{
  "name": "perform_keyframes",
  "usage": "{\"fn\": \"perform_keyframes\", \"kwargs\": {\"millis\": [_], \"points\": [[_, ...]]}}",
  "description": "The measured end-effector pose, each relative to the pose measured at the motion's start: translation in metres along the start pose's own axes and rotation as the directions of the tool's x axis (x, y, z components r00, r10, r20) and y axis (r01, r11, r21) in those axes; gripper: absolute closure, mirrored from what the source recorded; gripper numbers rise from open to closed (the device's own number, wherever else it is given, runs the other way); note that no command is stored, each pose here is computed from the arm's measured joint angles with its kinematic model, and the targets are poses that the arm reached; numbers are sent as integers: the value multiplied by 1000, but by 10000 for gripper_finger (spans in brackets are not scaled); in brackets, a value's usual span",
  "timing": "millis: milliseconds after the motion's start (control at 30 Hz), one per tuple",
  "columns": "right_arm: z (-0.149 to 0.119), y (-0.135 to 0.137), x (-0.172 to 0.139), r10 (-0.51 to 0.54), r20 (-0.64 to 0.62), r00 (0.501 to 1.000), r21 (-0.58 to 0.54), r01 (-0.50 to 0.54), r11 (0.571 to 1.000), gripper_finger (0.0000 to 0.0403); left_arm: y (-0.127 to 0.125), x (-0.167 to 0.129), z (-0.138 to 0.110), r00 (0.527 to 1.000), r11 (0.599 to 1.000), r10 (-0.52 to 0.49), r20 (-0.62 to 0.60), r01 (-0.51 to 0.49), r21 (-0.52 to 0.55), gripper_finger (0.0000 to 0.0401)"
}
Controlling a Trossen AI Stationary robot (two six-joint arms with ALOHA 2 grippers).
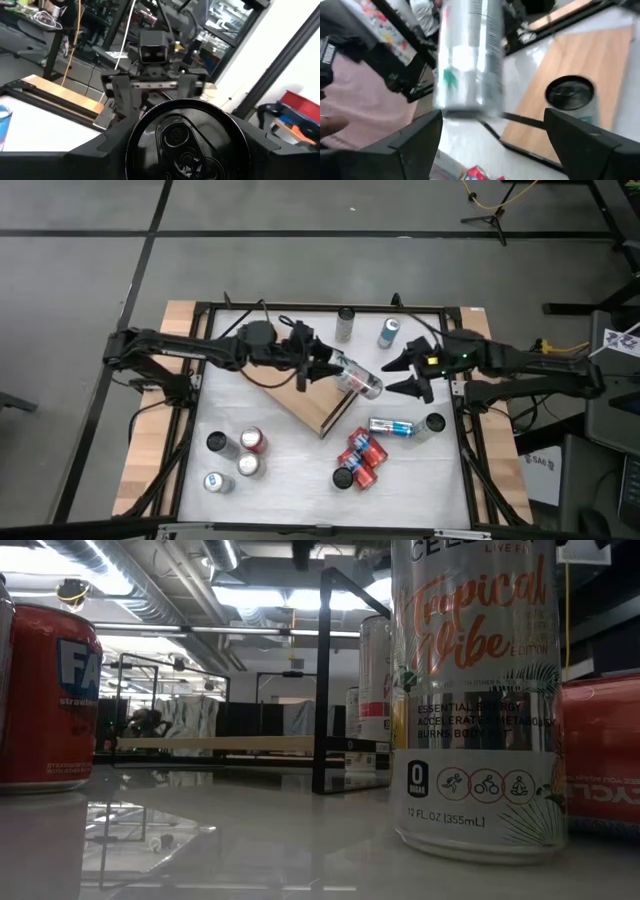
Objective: Place canned beverage on shelf
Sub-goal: Put the top white-pink soda can on the shelf aligned with the other white-pink soda can
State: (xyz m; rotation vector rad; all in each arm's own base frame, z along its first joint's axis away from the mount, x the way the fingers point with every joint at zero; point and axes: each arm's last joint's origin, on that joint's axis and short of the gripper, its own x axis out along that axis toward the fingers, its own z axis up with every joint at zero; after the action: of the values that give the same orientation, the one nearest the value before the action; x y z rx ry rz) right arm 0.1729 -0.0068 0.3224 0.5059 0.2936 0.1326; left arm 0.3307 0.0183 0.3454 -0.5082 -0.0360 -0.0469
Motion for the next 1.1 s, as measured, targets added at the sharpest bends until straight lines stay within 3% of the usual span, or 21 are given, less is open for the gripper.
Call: {"fn": "perform_keyframes", "kwargs": {"millis": [300, 600, 833, 1100], "points": [[4, 3, -15, -89, 105, 990, -8, 91, 996, 61, -15, -40, 21, 996, 997, 78, -47, -78, 12, 159], [2, -1, -11, -137, 98, 986, 1, 138, 990, 61, -14, -78, 23, 934, 946, 324, -149, -319, 55, 159], [1, -2, -9, -160, 88, 983, 5, 161, 987, 61, -1, -74, 3, 846, 890, 452, -283, -447, 86, 159], [-2, -7, -7, -238, 70, 969, 14, 237, 971, 61, 13, -46, -28, 793, 886, 453, -406, -452, 105, 159]]}}
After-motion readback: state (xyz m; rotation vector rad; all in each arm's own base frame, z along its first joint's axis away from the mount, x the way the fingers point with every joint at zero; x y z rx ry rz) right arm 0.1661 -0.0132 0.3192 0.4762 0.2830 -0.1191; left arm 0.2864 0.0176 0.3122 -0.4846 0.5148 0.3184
